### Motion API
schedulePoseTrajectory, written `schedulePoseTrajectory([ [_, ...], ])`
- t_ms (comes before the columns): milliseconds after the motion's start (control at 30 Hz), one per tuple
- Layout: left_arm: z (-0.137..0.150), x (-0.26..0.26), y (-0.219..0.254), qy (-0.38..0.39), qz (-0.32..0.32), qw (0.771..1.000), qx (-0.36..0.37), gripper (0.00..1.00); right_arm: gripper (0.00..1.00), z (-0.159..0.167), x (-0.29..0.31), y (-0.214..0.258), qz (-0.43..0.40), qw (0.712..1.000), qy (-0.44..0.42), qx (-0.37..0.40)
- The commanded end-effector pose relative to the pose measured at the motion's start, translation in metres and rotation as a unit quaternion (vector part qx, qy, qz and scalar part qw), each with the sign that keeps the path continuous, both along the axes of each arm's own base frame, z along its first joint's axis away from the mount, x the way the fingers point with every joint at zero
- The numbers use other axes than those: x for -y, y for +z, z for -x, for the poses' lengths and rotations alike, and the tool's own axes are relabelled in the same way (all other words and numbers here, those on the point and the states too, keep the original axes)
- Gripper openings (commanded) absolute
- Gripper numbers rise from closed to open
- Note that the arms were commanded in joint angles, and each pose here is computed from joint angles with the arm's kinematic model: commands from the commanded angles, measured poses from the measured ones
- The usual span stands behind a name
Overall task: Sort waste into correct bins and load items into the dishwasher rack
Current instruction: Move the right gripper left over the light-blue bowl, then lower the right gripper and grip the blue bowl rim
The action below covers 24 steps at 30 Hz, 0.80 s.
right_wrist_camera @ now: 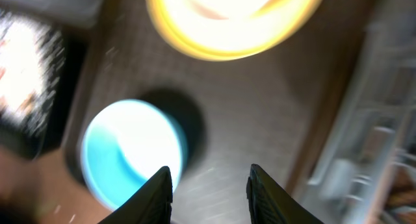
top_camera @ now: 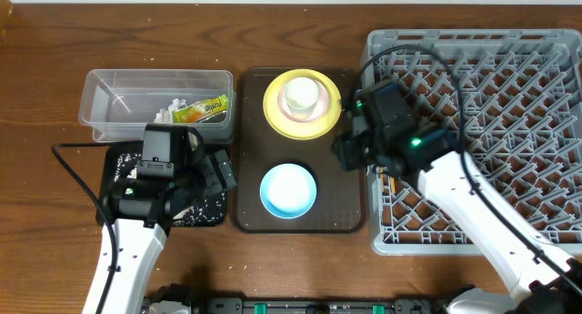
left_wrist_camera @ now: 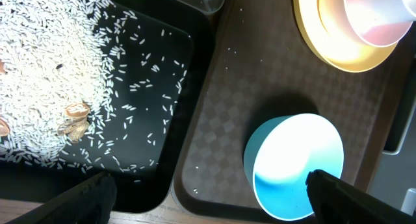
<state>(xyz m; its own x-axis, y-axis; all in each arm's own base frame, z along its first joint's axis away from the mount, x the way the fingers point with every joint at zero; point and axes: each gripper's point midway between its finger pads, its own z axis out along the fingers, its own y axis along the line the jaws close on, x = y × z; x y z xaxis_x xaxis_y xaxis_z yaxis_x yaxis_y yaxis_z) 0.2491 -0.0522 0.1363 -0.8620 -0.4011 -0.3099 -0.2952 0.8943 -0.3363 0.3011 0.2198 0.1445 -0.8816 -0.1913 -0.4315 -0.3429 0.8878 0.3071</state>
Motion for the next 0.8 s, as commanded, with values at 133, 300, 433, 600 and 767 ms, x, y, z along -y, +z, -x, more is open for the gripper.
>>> schedulePoseTrajectory([
  [133, -0.003, 0.0, 0.006, -0.002, 0.003, 1.0, 0.008, 0.96, 0.37, 0.031, -0.041, 0.008, -0.011, 0.996, 0.089, 0.01],
  [300, -0.013, -0.025, 0.007, 0.033, -0.064, 0.997, 0.029, 0.96, 0.37, 0.049, -0.064, 0.0, -0.008, 0.992, 0.127, 0.006],
  [433, -0.015, -0.048, 0.009, 0.063, -0.123, 0.99, 0.036, 0.96, 0.37, 0.059, -0.08, -0.01, -0.003, 0.988, 0.151, 0.0],
  [600, -0.015, -0.049, 0.009, 0.065, -0.126, 0.989, 0.036, 0.96, 0.38, 0.069, -0.1, -0.023, -0.002, 0.984, 0.178, -0.002],
  [767, -0.023, -0.061, 0.015, 0.085, -0.155, 0.983, 0.057, 0.96, 0.39, 0.075, -0.124, -0.039, -0.003, 0.977, 0.215, 0.01],
])
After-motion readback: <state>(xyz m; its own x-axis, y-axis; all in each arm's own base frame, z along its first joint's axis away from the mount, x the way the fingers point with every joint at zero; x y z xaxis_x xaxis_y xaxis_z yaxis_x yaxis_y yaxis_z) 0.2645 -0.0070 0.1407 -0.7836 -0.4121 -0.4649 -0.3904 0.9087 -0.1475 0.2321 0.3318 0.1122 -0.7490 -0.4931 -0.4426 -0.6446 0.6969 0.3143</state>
